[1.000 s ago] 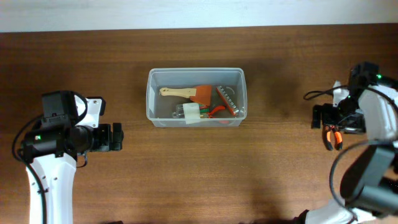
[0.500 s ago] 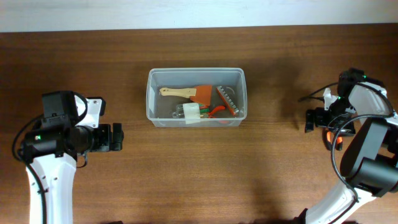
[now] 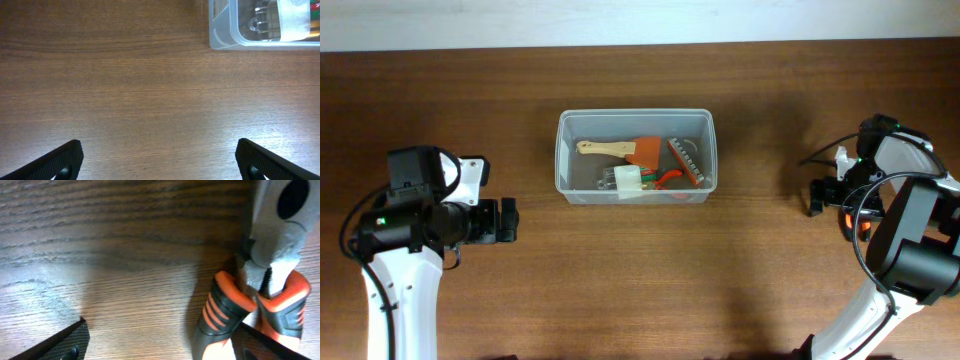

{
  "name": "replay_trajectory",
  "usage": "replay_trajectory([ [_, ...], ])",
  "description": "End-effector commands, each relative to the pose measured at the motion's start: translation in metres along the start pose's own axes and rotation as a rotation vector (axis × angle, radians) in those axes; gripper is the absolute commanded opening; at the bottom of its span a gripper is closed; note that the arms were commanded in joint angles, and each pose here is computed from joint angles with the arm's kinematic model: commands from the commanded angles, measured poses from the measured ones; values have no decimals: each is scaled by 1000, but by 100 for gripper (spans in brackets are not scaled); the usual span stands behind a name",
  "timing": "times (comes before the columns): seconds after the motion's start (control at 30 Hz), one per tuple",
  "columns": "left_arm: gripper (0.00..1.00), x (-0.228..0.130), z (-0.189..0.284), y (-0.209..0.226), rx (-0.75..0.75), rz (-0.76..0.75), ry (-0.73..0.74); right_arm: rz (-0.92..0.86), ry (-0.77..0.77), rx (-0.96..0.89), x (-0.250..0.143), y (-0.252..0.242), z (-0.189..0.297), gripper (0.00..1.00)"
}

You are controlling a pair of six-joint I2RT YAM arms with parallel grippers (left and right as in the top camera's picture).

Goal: Pack container
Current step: 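Move right gripper to the orange-black pliers and grasp them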

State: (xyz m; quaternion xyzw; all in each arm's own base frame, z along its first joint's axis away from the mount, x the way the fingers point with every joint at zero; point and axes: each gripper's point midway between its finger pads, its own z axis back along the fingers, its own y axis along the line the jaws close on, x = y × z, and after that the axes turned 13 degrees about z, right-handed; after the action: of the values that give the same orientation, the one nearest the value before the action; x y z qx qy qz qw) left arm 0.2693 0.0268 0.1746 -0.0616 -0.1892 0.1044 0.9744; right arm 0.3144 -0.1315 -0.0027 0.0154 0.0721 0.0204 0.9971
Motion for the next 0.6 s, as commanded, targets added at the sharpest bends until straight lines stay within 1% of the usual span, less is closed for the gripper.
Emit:
replay_trajectory([
  [0.0,99,-1,2,-2,-15,9,-8,3,14,24,-1,2,-13,90],
  [0.17,99,-1,2,-2,-15,9,-8,2,4,20,2,1,-13,89],
  [0.27,99,-1,2,-2,-15,9,-8,2,4,20,1,1,-13,81],
  [0.37,99,-1,2,-2,-15,9,-7,2,5,20,1,1,-13,76],
  [0.47,99,-1,2,-2,-15,9,-7,-5,7,21,1,1,-13,66],
  [0.5,99,-1,2,-2,-15,9,-7,-6,8,22,0,1,-13,61],
  [0.57,99,-1,2,-2,-15,9,-7,-9,11,23,0,1,-13,56],
])
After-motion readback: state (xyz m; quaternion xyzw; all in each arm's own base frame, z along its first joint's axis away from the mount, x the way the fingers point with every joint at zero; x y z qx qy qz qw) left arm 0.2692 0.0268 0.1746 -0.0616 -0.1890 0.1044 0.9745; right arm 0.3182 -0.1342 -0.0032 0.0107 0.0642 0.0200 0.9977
